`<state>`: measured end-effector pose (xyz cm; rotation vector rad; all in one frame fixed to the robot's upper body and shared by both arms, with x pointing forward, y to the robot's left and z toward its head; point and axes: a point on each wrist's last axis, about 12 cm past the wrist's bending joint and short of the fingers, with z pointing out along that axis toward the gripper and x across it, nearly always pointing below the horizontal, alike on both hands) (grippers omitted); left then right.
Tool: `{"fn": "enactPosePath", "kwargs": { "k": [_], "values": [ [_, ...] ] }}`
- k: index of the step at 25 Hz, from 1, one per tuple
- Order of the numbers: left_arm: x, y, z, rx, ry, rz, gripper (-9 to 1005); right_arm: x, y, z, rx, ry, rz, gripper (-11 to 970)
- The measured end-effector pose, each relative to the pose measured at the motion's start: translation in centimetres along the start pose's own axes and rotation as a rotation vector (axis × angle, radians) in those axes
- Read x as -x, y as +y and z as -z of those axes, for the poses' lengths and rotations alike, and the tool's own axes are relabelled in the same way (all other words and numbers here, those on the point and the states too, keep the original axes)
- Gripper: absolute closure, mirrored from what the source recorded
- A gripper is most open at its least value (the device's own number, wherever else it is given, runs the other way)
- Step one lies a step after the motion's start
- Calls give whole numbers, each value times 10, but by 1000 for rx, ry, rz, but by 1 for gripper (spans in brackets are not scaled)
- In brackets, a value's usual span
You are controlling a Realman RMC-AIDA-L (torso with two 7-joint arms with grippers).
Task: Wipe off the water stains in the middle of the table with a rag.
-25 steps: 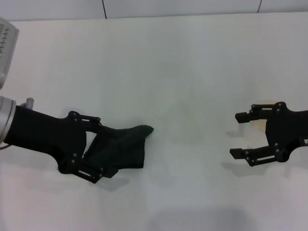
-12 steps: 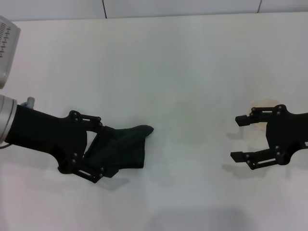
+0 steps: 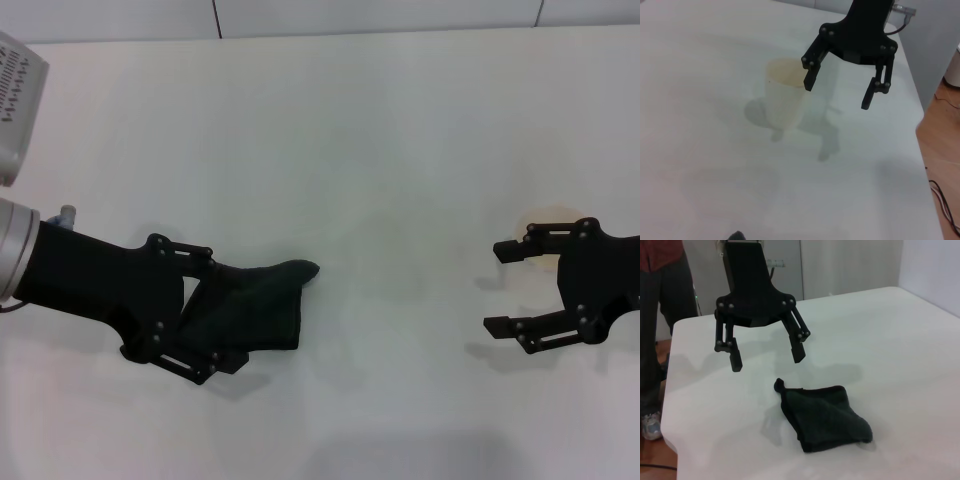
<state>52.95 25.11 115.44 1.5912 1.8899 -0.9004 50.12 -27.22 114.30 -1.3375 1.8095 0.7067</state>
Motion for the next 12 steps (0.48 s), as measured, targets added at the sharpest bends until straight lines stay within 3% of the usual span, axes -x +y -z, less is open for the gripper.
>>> {"fn": "enactPosePath", "kwargs": {
  "k": [12],
  "values": [
    [0,0,-1,-3,4,-2,104,1,1,3,1,-1,-3,121]
  ]
}}
